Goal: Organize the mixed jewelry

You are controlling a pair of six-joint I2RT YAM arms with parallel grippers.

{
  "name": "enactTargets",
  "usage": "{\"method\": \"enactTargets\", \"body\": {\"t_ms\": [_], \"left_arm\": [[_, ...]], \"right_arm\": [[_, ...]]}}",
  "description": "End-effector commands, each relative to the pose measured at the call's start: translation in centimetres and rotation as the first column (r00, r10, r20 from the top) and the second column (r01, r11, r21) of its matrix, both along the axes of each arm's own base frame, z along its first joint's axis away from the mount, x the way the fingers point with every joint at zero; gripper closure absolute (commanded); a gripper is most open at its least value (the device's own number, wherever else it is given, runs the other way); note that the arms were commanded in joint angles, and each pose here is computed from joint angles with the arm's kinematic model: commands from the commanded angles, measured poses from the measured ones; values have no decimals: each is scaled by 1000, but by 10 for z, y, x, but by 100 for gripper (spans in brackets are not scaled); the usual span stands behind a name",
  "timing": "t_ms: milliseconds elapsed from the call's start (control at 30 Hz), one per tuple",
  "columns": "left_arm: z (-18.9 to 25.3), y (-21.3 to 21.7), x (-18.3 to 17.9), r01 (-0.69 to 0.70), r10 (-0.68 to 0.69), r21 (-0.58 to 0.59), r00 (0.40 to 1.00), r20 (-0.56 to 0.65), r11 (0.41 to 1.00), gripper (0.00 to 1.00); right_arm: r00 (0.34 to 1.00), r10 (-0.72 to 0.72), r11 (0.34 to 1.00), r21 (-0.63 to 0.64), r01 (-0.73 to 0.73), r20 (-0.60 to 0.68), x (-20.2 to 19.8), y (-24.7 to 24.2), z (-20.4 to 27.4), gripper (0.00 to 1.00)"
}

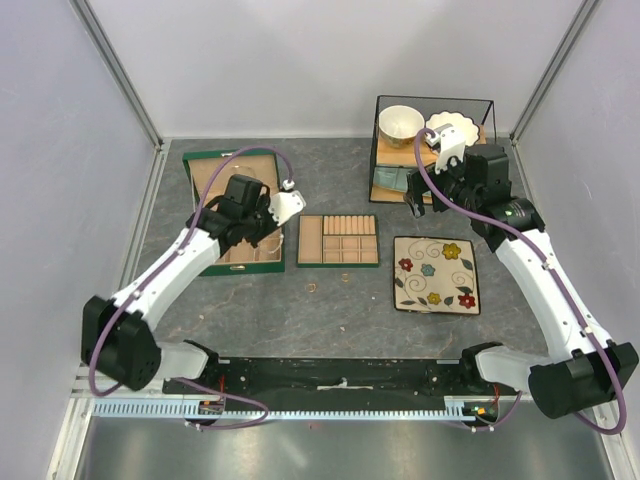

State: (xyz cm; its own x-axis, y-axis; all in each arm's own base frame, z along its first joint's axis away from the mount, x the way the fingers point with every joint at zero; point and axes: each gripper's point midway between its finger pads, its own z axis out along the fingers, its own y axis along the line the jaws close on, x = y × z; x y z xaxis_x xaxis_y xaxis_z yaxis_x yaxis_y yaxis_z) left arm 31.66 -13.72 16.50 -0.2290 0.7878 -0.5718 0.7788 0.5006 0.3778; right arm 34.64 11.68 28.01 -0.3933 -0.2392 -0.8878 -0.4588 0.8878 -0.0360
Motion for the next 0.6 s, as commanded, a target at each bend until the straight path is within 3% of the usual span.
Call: {"method": "enactTargets", "body": {"t_ms": [0,567], "left_arm": [[6,16,55,-128,128,-1,989,79,992,98],[-35,59,104,-262,259,79,965,50,962,98]], "right_arm": [[998,2,1000,3,-2,57,-1,0,15,2],[999,1,1000,-2,-1,46,1,0,8,2]]}}
